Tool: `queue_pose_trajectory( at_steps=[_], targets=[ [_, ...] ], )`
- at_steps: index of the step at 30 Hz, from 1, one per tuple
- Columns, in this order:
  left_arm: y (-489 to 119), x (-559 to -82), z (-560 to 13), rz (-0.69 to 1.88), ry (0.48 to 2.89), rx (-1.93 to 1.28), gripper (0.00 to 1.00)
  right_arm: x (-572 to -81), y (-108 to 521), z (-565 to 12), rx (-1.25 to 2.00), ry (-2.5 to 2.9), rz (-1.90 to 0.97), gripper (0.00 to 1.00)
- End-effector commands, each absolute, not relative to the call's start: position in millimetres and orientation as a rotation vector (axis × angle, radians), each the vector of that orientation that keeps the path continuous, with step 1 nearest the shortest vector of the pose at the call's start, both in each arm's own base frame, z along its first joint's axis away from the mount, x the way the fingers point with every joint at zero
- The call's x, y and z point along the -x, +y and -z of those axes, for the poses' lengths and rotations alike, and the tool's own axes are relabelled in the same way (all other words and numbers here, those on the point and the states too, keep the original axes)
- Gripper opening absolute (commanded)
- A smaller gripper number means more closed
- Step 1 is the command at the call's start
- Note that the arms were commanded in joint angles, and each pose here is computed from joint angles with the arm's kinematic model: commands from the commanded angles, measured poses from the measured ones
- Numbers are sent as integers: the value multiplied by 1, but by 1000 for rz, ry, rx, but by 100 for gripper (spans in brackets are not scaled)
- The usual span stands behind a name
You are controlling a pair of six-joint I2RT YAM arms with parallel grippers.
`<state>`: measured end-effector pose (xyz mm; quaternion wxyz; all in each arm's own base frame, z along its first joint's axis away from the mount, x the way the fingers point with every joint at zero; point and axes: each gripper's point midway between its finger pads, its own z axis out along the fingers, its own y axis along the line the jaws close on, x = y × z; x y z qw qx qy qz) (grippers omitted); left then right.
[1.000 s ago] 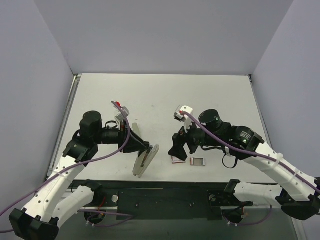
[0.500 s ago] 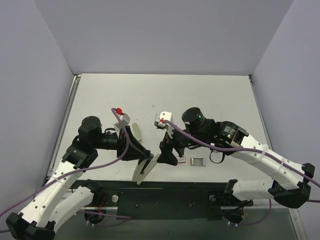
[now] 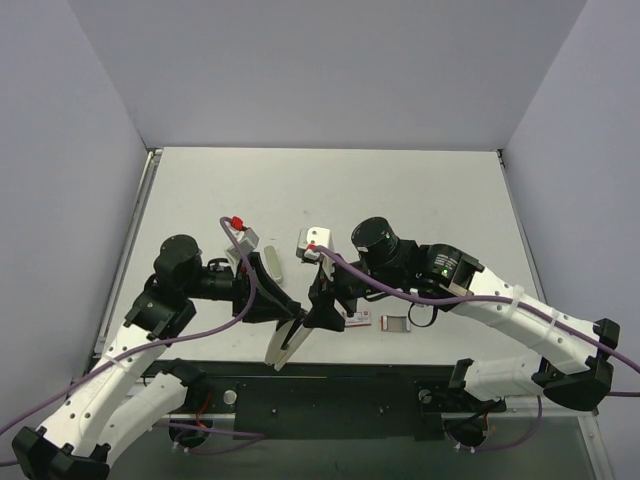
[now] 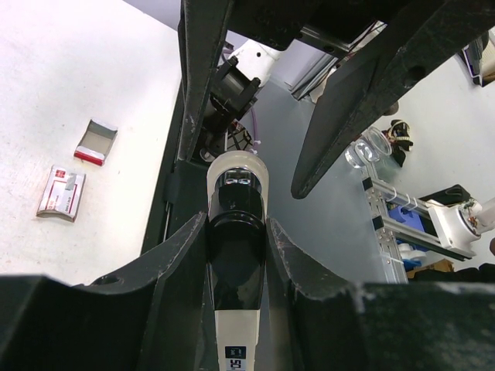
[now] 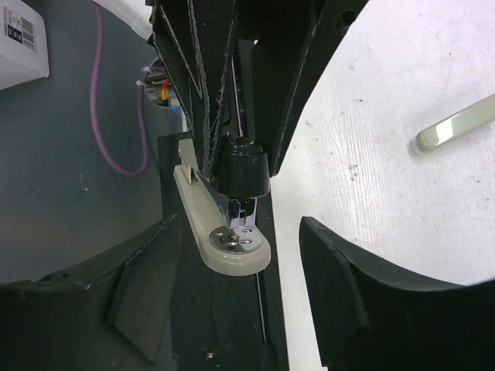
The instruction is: Unload the staples from the stapler
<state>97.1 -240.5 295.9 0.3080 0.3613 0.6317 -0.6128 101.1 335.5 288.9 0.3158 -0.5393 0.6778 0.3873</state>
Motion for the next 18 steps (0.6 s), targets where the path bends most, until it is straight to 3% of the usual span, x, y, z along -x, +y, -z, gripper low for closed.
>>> queue_pose_trajectory(
  at_steps=[1,18],
  targets=[
    [-239,-89,-317,1622,1544,-1017,0,-96,347,-302,1430,1703,-1076,56],
    [-236,-82,-322,1621,1514,-1021,0,-88,354,-286,1469,1724,-1109,47]
  ],
)
